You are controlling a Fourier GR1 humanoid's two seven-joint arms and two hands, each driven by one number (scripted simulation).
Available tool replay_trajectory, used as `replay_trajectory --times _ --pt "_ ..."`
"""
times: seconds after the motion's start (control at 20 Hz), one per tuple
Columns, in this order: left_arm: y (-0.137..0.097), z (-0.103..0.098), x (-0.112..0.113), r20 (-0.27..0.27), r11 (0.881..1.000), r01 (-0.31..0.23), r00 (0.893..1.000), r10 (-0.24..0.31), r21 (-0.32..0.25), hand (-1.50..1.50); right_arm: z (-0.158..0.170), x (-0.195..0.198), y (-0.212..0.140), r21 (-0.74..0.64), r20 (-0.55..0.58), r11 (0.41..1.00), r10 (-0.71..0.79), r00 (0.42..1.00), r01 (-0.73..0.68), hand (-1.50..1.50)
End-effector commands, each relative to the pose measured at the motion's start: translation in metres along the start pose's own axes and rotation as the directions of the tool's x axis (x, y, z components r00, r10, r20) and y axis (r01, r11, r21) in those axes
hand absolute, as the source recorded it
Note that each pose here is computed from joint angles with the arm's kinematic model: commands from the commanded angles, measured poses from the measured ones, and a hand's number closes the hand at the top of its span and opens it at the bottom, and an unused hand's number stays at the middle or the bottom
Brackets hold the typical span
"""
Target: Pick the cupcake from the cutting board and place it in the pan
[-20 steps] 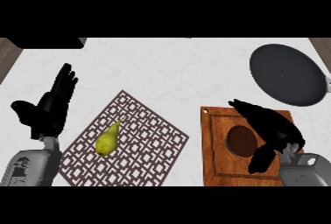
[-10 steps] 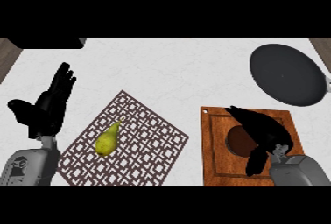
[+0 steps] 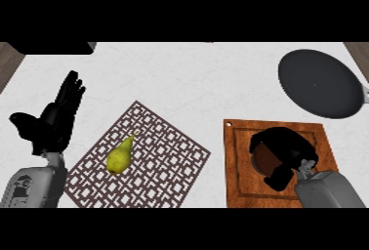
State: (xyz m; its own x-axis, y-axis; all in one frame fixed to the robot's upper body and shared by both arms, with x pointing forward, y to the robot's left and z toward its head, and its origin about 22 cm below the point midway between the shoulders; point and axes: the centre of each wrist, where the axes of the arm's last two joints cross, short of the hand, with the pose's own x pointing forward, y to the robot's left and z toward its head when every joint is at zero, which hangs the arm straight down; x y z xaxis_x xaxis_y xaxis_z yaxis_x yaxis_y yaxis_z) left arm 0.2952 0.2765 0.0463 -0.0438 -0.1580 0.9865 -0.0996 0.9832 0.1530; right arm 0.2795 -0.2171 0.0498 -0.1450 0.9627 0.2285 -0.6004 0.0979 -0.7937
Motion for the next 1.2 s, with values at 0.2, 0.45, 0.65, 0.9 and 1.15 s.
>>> replay_trajectory --times 0.2,0.45,0.65,0.9,1.15 --pt "-0.009 0.006 -0.004 0.000 1.000 0.006 1.000 -0.006 0.008 0.00 0.007 0.006 0.014 -0.040 0.039 0.999 0.027 0.999 -0.026 1.50" --pt "0.023 -0.008 0.003 -0.003 1.000 0.010 1.000 -0.010 0.009 0.00 -0.013 0.084 0.022 -0.091 -0.005 0.995 -0.033 0.999 0.033 1.50" --pt "0.006 -0.001 0.008 -0.001 1.000 0.001 1.000 -0.001 0.004 0.00 0.000 0.110 -0.004 -0.229 -0.024 0.971 -0.081 0.996 0.073 1.50" --pt "0.017 0.011 -0.005 0.001 1.000 0.023 1.000 -0.023 0.014 0.00 0.032 0.115 -0.028 -0.584 0.019 0.810 -0.050 0.999 0.051 1.50" --pt "0.014 0.004 0.010 -0.007 1.000 0.002 1.000 -0.002 0.000 0.00 0.074 0.097 -0.061 -0.708 0.062 0.692 -0.140 0.988 0.142 1.50"
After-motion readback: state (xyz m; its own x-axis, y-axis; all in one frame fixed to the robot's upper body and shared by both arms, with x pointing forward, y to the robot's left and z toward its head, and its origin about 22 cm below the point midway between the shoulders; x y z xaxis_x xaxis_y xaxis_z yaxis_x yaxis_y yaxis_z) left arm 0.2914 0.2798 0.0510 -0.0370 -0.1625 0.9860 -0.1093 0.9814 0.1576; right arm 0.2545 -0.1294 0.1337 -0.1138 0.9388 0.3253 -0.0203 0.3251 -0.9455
